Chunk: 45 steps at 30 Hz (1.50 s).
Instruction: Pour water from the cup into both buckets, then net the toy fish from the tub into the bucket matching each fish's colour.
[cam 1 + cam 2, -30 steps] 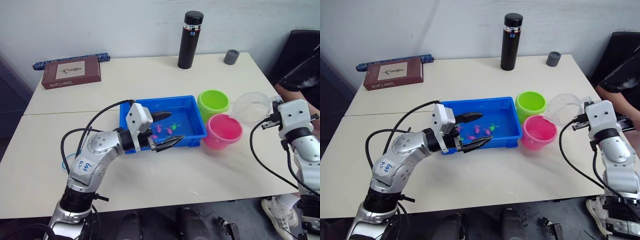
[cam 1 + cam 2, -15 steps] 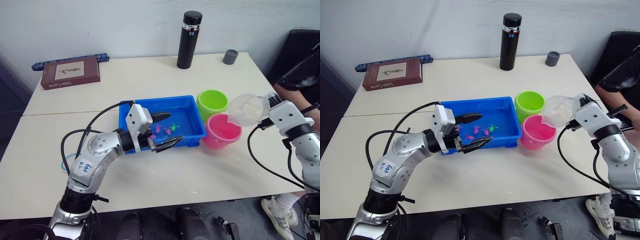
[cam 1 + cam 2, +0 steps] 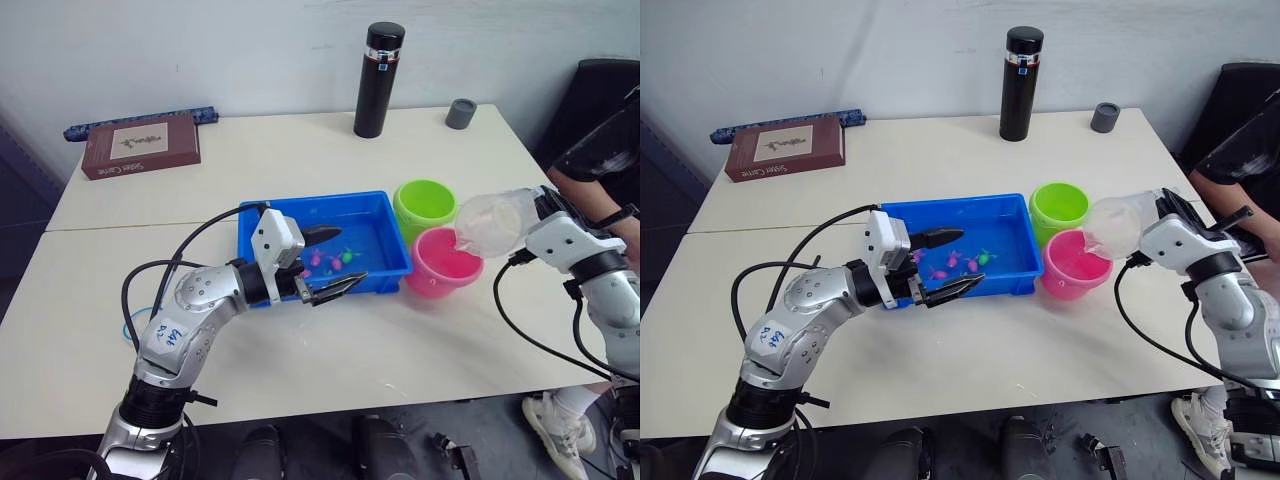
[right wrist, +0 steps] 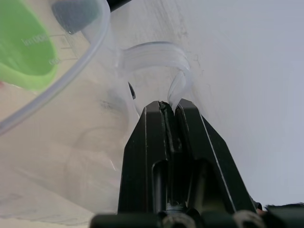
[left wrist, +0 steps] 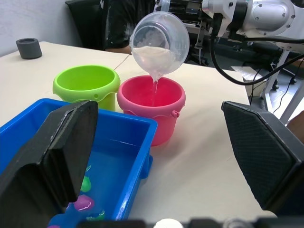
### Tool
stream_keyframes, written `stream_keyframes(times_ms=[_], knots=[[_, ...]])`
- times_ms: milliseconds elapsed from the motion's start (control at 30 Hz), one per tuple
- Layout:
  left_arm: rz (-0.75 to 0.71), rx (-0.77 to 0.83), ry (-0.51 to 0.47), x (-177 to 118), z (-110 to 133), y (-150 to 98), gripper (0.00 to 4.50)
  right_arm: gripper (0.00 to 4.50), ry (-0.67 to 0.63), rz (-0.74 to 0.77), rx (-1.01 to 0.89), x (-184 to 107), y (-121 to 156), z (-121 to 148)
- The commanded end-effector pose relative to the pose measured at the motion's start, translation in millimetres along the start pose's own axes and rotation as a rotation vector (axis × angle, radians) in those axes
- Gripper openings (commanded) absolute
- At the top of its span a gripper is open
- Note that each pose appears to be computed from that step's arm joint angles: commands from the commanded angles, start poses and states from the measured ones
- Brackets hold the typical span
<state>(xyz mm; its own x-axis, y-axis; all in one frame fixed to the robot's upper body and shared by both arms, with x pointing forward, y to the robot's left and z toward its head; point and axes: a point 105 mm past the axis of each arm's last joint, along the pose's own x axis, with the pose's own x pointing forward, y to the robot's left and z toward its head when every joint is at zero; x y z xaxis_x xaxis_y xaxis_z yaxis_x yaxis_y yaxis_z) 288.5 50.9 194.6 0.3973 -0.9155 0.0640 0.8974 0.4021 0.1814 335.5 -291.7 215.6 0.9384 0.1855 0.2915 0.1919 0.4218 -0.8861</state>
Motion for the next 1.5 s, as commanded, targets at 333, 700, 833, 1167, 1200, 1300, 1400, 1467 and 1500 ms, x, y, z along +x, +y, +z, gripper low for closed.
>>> stream_keyframes(times_ms=[333, 700, 833, 1167, 1200, 1300, 1400, 1467, 1500], knots=[[-0.014, 0.035, -0.043, 1, 12, -6, 4.5, 0.1, -0.071, -0.072, -0.084, 4, -21, 11], [-0.012, 0.033, -0.043, 0, 11, -7, 4.5, 0.1, -0.081, -0.077, -0.1, 4, -21, 10], [-0.012, 0.032, -0.044, 0, 11, -7, 4.5, 0.1, -0.083, -0.076, -0.1, 4, -21, 10], [-0.009, 0.034, -0.043, 0, 11, -6, 4.5, 0.1, -0.019, -0.064, 0.067, 7, -16, -1], [-0.008, 0.034, -0.043, 0, 11, -6, 4.5, 0.1, 0.0, -0.056, 0.131, 8, -14, -4], [-0.009, 0.033, -0.042, 0, 11, -7, 4.5, 0.1, 0.025, -0.064, 0.226, 10, -15, -6], [-0.009, 0.033, -0.042, 0, 11, -6, 4.5, 0.1, 0.047, -0.089, 0.308, 14, -23, -8], [-0.009, 0.034, -0.043, 0, 10, -6, 4.5, 0.1, 0.057, -0.095, 0.34, 16, -26, -9], [-0.009, 0.034, -0.042, 0, 10, -6, 4.5, 0.1, 0.062, -0.099, 0.357, 17, -27, -10]])
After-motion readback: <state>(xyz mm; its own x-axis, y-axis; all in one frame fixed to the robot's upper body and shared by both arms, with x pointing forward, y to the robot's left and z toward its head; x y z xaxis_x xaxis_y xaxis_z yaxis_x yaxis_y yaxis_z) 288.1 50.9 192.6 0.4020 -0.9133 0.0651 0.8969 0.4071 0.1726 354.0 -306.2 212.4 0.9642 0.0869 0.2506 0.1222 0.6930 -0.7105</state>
